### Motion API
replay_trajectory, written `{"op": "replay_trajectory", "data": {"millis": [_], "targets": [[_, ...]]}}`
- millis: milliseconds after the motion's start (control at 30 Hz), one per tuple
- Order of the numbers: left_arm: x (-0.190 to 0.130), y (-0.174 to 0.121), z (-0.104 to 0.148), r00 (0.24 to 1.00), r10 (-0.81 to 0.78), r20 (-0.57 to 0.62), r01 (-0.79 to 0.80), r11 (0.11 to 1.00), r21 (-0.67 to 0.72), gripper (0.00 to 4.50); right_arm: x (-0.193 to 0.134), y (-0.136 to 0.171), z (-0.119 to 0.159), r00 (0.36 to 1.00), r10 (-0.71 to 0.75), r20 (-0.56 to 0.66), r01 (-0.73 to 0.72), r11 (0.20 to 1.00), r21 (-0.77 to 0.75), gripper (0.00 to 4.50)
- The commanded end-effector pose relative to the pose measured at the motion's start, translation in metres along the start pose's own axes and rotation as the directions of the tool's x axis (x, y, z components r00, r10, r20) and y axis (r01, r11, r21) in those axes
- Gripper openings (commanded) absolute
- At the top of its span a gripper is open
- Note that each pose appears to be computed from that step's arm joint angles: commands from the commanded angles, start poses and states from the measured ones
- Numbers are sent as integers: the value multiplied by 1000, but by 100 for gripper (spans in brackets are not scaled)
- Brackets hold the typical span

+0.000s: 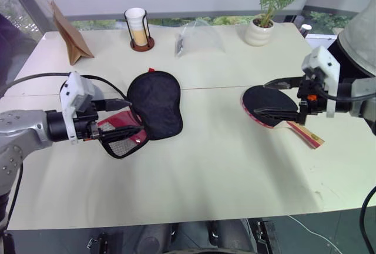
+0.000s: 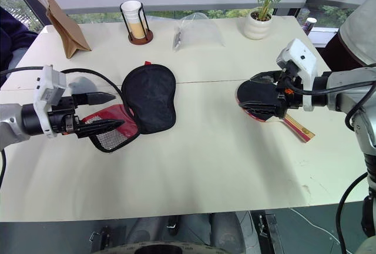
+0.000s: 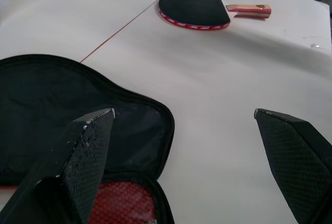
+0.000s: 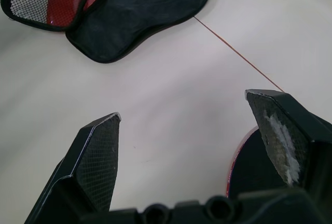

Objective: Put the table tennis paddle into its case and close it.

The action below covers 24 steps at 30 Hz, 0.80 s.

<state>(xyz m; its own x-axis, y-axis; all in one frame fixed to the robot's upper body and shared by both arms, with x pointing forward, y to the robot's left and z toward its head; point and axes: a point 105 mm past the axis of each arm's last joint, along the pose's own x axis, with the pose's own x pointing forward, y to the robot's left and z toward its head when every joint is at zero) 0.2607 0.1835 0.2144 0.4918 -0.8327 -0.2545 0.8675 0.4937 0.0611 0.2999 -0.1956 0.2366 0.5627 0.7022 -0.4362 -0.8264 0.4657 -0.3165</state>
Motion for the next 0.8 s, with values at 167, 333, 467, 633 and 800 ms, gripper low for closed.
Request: {"op": "replay_trajectory", "data": {"millis": [167,333,467,633,800], "targets": [[-2,-3,15,999,-11,43,10,999,40,450,-2,2,7,1000,-10,16,11,1000,-29,420],[-2,-2,15,999,-7,43,5,999,39,450,0,3,7,1000,-6,16,7,1000,-27,420],[-2,-2,15,999,-5,43,3,999,40,450,2,5,8,1000,-1,20,1,1000,-27,420],[-2,-2,15,999,-4,43,3,999,41,450,4,5,10,1000,5,20,-4,1000,-29,420],[-1,-2,16,999,-6,45,4,999,41,450,6,6,11,1000,14,20,-14,1000,-27,420]]}}
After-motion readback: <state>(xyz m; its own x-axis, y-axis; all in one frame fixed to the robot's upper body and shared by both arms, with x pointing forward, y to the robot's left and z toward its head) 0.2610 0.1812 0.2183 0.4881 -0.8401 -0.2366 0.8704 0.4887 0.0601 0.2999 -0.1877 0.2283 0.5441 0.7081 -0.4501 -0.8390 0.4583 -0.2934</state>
